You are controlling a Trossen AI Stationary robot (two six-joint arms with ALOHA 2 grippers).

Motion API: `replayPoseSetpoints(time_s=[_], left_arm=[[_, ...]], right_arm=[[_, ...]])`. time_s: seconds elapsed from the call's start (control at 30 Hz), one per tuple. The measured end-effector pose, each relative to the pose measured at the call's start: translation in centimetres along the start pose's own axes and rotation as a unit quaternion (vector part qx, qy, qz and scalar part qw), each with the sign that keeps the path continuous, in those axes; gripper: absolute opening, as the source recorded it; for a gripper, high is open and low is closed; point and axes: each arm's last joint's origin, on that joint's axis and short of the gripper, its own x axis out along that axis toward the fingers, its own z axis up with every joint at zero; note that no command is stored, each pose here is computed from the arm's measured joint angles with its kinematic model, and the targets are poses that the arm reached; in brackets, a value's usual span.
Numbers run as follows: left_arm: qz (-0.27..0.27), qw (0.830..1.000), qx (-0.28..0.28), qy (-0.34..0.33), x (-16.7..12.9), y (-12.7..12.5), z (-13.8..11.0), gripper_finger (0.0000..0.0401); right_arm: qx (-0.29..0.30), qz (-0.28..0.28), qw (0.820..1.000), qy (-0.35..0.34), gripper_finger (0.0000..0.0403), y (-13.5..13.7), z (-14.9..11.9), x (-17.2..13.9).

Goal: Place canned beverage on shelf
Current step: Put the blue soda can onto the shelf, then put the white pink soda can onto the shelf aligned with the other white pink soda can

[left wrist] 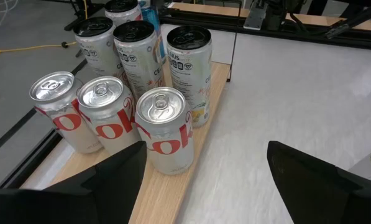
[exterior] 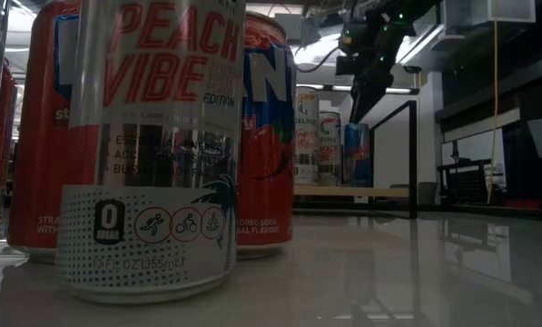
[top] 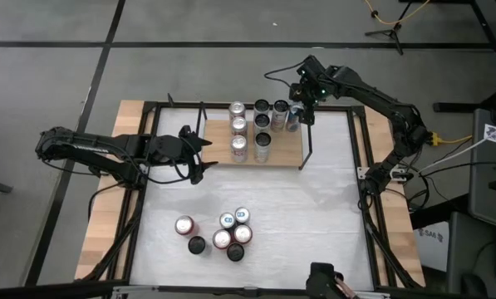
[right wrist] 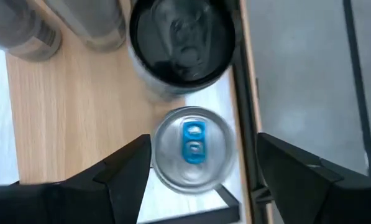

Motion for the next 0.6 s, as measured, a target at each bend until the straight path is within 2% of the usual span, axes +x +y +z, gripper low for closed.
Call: replayPoseSetpoints(time_s=[0.23,0.37,0.6], left_arm=[[0.0,1.0,0.0,0.0,0.0,0.0,0.0,0.0326],[0.0,1.0,0.0,0.0,0.0,0.0,0.0,0.0326],[0.0,1.0,0.0,0.0,0.0,0.0,0.0,0.0326]], right_arm=[[-0.001,-0.012,1.0,-0.009,0.0285,-0.3,1.2,-3.7],[0.017,-0.013,1.0,-0.023,0.0285,-0.3,1.8,-6.3],[0.051,0.06,0.991,-0.105,0.0285,0.7,3.2,-9.7]])
